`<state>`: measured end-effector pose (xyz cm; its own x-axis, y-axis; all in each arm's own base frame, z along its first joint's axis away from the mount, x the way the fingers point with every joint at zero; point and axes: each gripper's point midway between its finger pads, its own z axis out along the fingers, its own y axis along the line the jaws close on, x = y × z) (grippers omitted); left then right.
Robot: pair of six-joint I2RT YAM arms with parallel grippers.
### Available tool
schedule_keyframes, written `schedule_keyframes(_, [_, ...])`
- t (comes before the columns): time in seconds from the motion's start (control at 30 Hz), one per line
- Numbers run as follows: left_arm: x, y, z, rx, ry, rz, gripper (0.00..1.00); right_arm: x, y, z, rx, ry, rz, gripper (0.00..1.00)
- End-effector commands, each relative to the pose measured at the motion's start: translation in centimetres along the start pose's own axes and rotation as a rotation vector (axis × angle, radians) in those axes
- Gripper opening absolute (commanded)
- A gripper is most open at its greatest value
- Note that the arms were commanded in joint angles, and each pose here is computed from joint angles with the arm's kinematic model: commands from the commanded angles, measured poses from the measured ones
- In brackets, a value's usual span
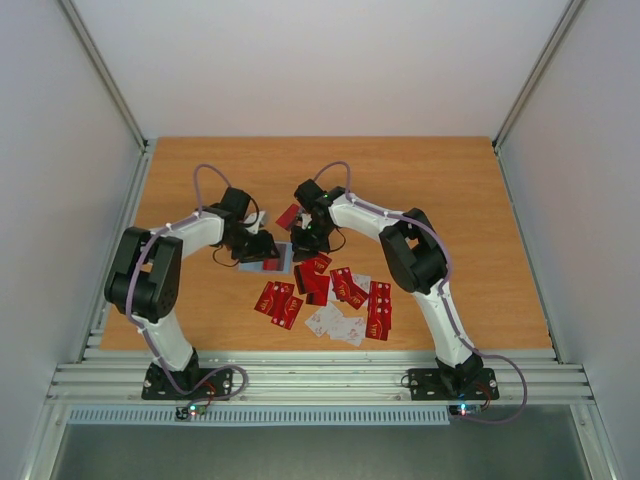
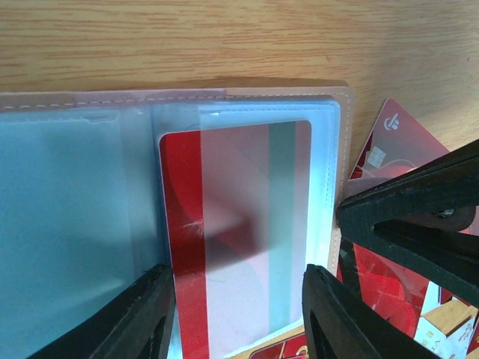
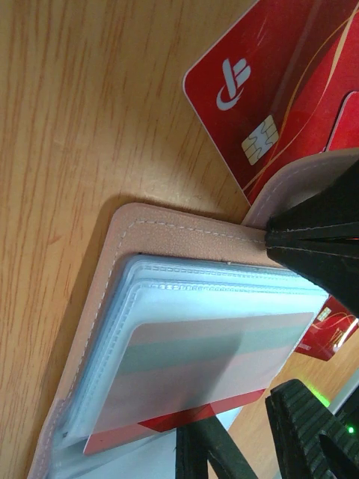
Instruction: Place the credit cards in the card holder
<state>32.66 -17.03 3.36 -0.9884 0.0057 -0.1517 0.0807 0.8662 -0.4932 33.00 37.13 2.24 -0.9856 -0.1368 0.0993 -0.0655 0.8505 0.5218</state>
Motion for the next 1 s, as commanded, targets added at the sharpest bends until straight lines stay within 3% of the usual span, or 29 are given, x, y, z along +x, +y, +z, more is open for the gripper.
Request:
schedule_keyframes(0.0, [-0.9, -1.1, 0.4, 0.044, -0.01, 0.014, 0.48, -0.5, -0.3, 1.2, 0.007, 0.002, -0.002, 0.01])
schedule_keyframes(0.43, [-0.7, -2.7, 0.9, 0.113, 0.007, 0.03, 0.46, -0.9, 0.1, 0.9, 0.007, -0.001, -0.014, 0.01])
schedule_keyframes(0.83, [-0.3, -2.8, -1.9, 0.047, -0.015, -0.004, 0.52, -1.4, 1.6, -3.2, -0.042, -0.03, -0.047, 0.02])
schedule_keyframes(0.97, [-0.4, -3.4, -2.4, 0.066, -0.013, 0.012, 0.53, -1.4, 2.8, -4.3, -0.1, -0.012, -0.043, 0.06])
